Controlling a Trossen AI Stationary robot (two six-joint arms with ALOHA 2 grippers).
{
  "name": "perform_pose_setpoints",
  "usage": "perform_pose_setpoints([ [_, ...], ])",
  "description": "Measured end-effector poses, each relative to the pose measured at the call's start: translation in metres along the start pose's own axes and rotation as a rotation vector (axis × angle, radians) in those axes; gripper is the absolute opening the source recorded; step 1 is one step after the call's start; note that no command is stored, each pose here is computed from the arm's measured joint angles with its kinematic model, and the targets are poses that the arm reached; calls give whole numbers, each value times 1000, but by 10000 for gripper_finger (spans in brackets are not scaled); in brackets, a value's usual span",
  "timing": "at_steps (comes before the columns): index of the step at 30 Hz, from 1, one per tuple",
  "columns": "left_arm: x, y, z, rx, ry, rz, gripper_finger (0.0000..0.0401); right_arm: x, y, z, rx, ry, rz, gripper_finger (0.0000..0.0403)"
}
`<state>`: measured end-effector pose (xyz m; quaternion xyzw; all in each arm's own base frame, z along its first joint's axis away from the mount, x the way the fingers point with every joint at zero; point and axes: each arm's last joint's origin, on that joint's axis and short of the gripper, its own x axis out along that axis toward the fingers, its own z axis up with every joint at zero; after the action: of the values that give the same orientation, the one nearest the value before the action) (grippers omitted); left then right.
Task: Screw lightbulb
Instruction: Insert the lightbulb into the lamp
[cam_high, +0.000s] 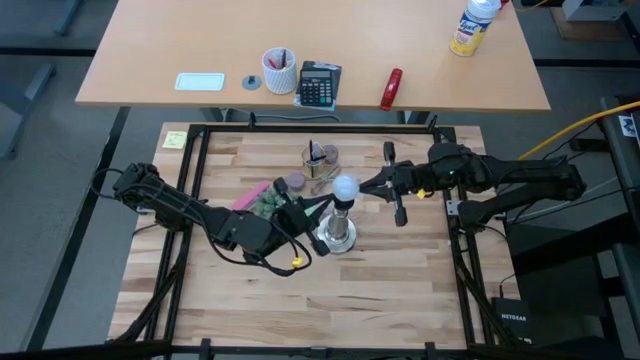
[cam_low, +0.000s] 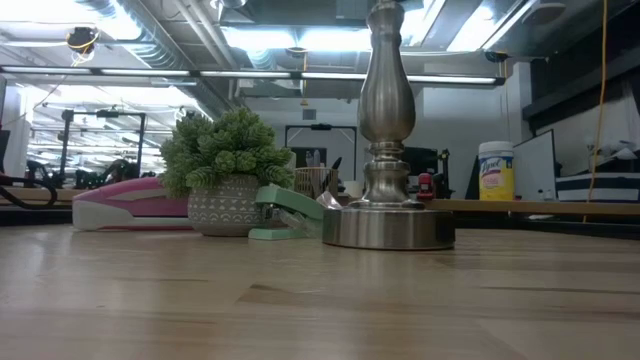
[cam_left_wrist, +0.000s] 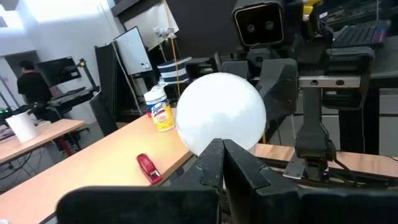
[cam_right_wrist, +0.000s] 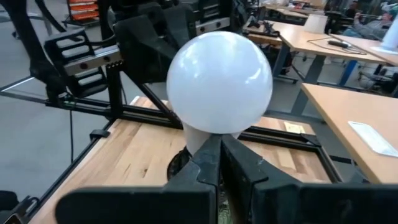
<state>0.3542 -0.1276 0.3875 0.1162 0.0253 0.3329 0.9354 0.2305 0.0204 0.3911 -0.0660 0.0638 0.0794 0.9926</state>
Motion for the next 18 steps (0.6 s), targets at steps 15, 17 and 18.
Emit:
perform_pose_setpoints([
  [15,0,2,-1,2,20,63,1,0,4,-1,32,-1,112,17],
  [17,-1,1,0,8,20,63,1,-3,4,0,32,0,112,17],
  [18,-2,1,0,19,21,65,1,-5,4,1,32,-5,111,17],
])
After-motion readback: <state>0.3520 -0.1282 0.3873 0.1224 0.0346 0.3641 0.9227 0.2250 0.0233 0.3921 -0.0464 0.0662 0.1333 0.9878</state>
